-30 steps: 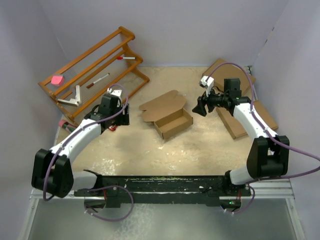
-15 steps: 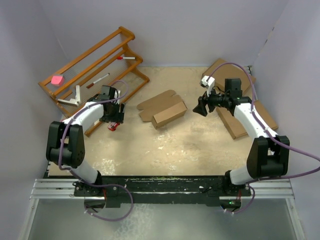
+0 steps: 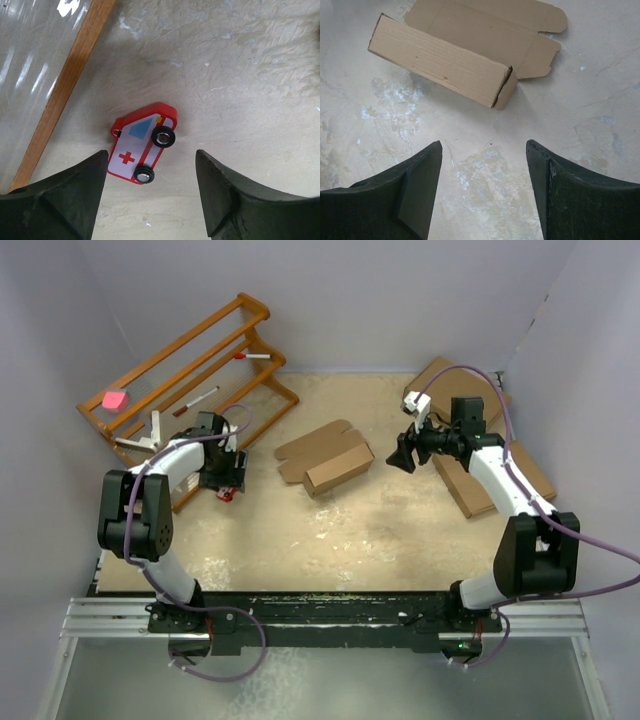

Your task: Fold the paper box

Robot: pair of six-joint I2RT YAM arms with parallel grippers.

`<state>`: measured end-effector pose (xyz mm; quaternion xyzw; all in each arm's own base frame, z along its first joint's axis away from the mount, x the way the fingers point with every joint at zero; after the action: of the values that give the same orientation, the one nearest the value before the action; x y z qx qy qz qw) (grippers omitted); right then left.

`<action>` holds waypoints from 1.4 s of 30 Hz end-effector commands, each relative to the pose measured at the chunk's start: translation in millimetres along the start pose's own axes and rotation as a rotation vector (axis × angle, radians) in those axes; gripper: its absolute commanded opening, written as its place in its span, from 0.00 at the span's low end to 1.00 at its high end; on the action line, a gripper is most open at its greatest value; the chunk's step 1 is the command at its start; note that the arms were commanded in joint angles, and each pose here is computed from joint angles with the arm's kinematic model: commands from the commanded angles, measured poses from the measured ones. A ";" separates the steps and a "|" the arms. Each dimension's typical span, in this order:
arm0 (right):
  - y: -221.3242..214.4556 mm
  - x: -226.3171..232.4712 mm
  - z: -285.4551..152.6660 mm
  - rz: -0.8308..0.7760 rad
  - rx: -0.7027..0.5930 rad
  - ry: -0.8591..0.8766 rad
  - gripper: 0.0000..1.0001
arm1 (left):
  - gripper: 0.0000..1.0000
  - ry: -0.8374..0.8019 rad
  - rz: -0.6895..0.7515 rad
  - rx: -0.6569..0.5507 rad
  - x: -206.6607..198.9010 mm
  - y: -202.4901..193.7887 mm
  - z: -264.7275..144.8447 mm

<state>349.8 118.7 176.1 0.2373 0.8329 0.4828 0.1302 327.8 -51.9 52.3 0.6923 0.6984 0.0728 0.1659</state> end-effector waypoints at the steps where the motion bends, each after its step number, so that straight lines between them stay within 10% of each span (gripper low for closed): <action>1: 17.4 4.8 -10.1 -0.045 -0.054 0.009 0.73 | 0.74 -0.031 -0.009 -0.022 0.9 13.0 -2.8; 8: 16.8 4.5 -9.8 -0.045 -0.055 0.012 0.73 | 0.72 -0.023 -0.021 -0.029 3.3 15.4 -1.0; 25: 17.9 5.6 -12.0 -0.046 -0.060 0.016 0.73 | 0.21 -0.071 -0.034 -0.022 -5.0 13.6 -2.6; 35: 15.0 4.0 -10.9 -0.039 -0.054 0.015 0.74 | 0.17 -0.566 -0.045 -0.317 -95.8 54.5 -92.8; 42: 16.6 3.4 -13.3 -0.042 -0.059 0.011 0.74 | 0.17 -0.681 0.062 -0.298 -163.6 74.6 -91.2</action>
<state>348.7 115.8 178.7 0.2370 0.8306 0.4867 0.1304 348.7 -156.5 167.1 0.6574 0.6057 -0.0213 0.4478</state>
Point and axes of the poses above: each gripper's point midway between its finger pads, its own z axis out along the fingers, its own x axis along the line the jaws close on, y = z × x, the point moved 2 cm from there along -z, back along the fingers, and after that the axes turned 5 degrees about -z, right-handed, at the moved point
